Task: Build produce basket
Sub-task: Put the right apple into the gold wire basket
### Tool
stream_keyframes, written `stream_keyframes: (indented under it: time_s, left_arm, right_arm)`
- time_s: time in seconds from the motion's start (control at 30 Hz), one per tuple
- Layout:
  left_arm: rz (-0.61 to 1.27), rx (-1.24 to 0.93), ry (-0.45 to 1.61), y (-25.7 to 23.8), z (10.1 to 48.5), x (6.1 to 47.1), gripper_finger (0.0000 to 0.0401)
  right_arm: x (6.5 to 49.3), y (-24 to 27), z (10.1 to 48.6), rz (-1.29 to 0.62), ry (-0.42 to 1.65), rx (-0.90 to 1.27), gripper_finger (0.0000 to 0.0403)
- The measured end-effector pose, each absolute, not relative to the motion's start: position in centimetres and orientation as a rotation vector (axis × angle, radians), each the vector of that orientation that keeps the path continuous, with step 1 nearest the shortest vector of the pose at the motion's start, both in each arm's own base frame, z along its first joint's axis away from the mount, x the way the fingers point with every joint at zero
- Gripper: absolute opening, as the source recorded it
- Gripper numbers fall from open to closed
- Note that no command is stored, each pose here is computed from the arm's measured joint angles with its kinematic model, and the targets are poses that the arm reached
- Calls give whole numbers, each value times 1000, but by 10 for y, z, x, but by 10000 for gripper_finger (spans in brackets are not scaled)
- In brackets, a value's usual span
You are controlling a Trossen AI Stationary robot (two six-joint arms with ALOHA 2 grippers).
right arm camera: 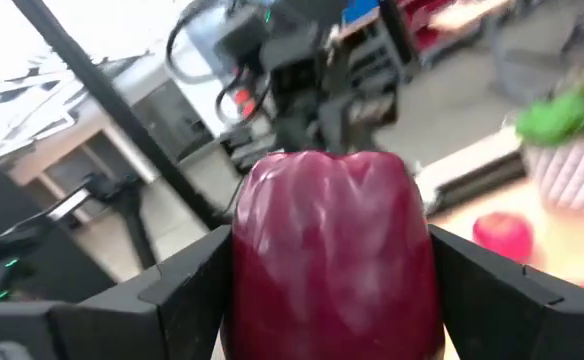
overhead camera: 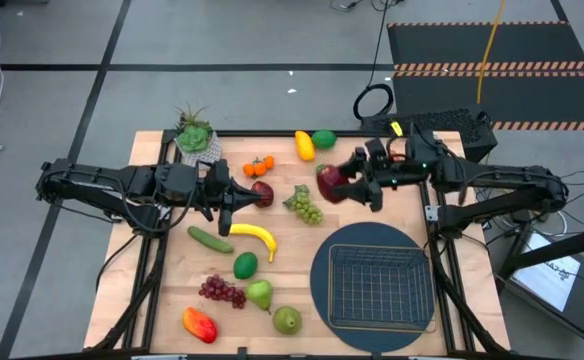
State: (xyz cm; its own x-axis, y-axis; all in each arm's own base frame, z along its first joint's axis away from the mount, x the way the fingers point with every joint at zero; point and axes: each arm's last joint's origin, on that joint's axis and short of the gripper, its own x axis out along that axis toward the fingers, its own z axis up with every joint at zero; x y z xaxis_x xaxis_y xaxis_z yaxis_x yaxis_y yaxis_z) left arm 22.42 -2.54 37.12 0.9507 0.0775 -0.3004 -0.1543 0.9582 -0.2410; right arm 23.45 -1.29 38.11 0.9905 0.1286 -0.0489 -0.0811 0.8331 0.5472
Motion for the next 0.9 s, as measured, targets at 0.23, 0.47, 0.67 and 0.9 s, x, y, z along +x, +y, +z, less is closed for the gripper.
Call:
stream_keyframes:
  time_s: [0.23,0.47,0.67,0.9]
  left_arm:
    - [119,-265,294,-25,371,224,24]
    - [119,-264,295,-26,371,224,24]
    - [119,-264,295,-25,371,224,24]
    - [119,-264,294,-25,371,224,24]
  right_arm:
    - [211,16,369,148,346,749,293]
    - [185,40,350,97,669,940,293]
    - [170,49,336,-28,884,1088,293]
    - [163,55,324,-133,1049,1318,293]
